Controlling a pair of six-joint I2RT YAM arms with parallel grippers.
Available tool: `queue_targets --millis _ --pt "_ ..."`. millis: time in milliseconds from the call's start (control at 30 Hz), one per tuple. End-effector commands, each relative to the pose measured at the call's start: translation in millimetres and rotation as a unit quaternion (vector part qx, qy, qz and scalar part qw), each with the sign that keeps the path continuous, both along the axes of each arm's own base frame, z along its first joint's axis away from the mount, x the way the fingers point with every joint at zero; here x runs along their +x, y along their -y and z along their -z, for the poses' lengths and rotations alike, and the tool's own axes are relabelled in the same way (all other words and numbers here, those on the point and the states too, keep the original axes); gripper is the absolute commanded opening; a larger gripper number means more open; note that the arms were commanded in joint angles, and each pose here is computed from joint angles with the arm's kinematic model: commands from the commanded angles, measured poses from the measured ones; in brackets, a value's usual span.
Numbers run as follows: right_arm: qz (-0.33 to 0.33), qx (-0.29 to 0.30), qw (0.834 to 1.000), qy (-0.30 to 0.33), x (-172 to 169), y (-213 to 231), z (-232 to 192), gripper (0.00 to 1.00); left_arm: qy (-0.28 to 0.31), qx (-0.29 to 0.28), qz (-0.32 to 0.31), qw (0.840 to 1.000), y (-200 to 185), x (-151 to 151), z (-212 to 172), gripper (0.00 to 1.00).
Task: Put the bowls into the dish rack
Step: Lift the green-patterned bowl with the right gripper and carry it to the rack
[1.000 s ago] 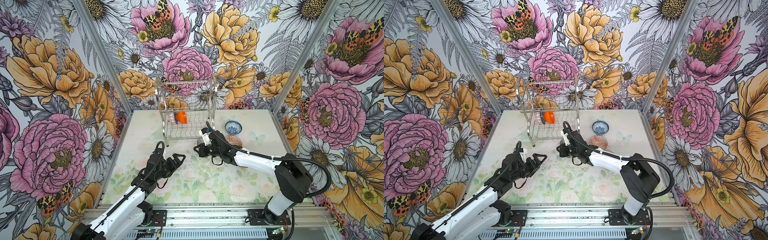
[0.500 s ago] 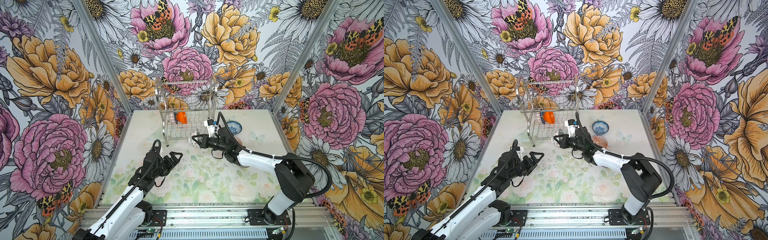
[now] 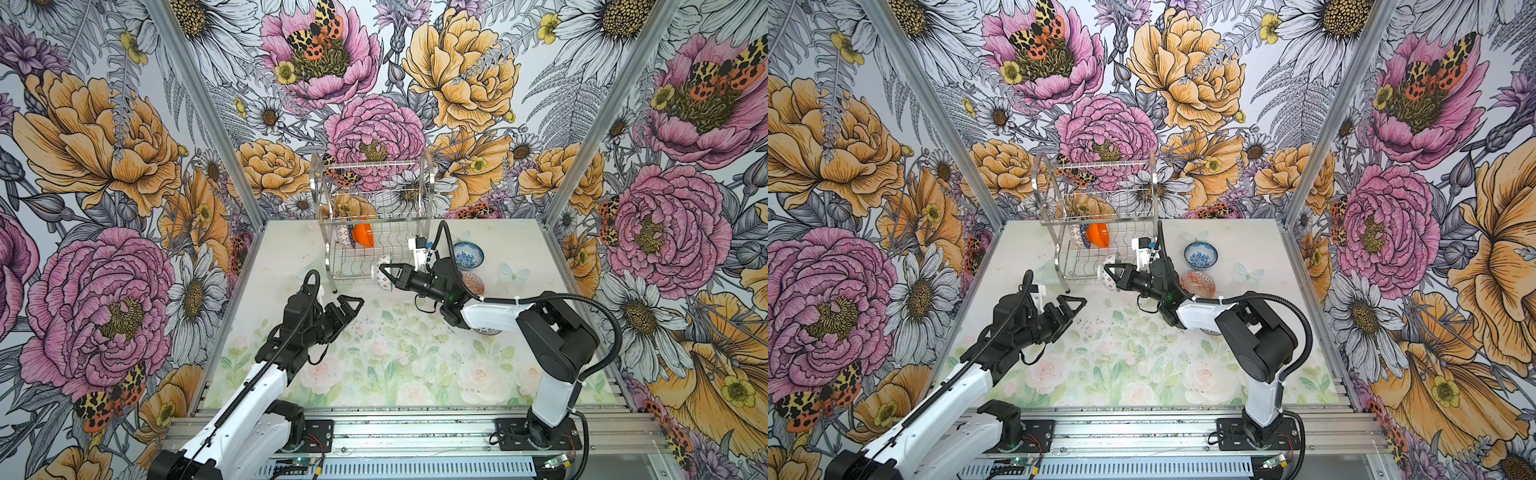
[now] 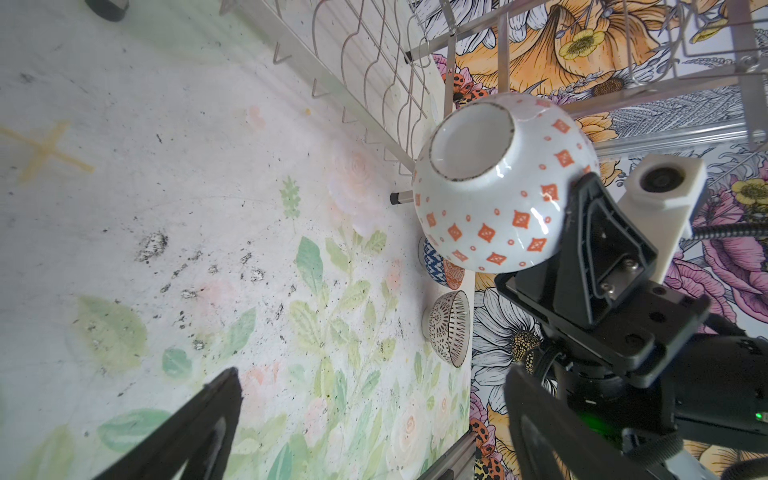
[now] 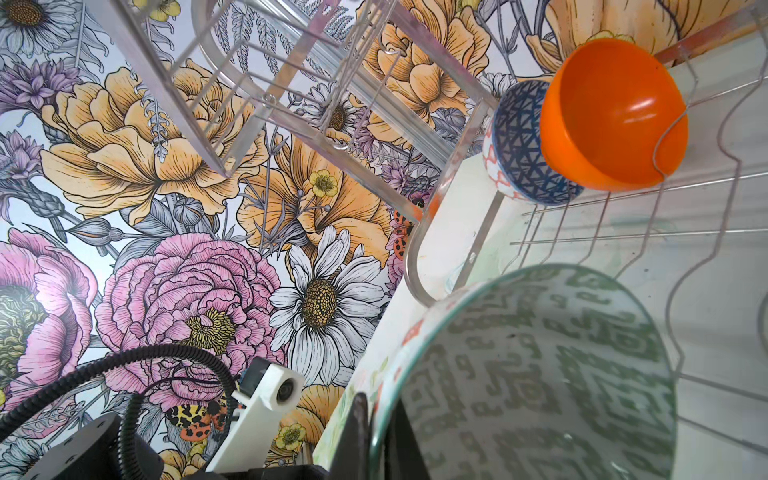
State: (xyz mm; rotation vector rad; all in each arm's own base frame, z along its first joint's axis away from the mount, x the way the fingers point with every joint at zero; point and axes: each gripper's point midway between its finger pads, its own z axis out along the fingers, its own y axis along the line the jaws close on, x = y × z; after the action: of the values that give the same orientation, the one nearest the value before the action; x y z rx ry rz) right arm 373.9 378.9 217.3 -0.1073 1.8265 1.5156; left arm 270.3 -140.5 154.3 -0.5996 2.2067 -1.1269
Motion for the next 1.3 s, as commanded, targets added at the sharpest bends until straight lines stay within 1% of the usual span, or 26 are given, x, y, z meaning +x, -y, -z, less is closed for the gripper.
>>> queue_targets --millis 0,533,867,1133,1267 --pt "0.017 0.082 0.994 0.065 10.6 3.0 -55.2 0.0 0.015 0.0 0.011 1.0 -0.3 3.4 -10.9 0.99" --pt "0.068 0.154 0.985 0.022 40.0 4.4 -40.6 0.0 0.016 -0.002 0.009 1.0 -5.2 12.4 -15.3 0.99" --pt "0.088 0.16 0.983 0.024 55.9 1.6 -42.8 0.0 0.013 -0.004 0.009 1.0 -7.2 16.1 -15.9 0.99" --pt "0.099 0.161 0.982 0.028 75.5 -7.1 -37.4 0.0 0.012 -0.01 0.009 1.0 -10.7 25.1 -20.3 0.99" --pt "0.108 0.171 0.979 0.031 83.1 -10.2 -39.3 0.0 0.014 -0.011 0.012 1.0 -11.5 32.6 -25.0 0.99"
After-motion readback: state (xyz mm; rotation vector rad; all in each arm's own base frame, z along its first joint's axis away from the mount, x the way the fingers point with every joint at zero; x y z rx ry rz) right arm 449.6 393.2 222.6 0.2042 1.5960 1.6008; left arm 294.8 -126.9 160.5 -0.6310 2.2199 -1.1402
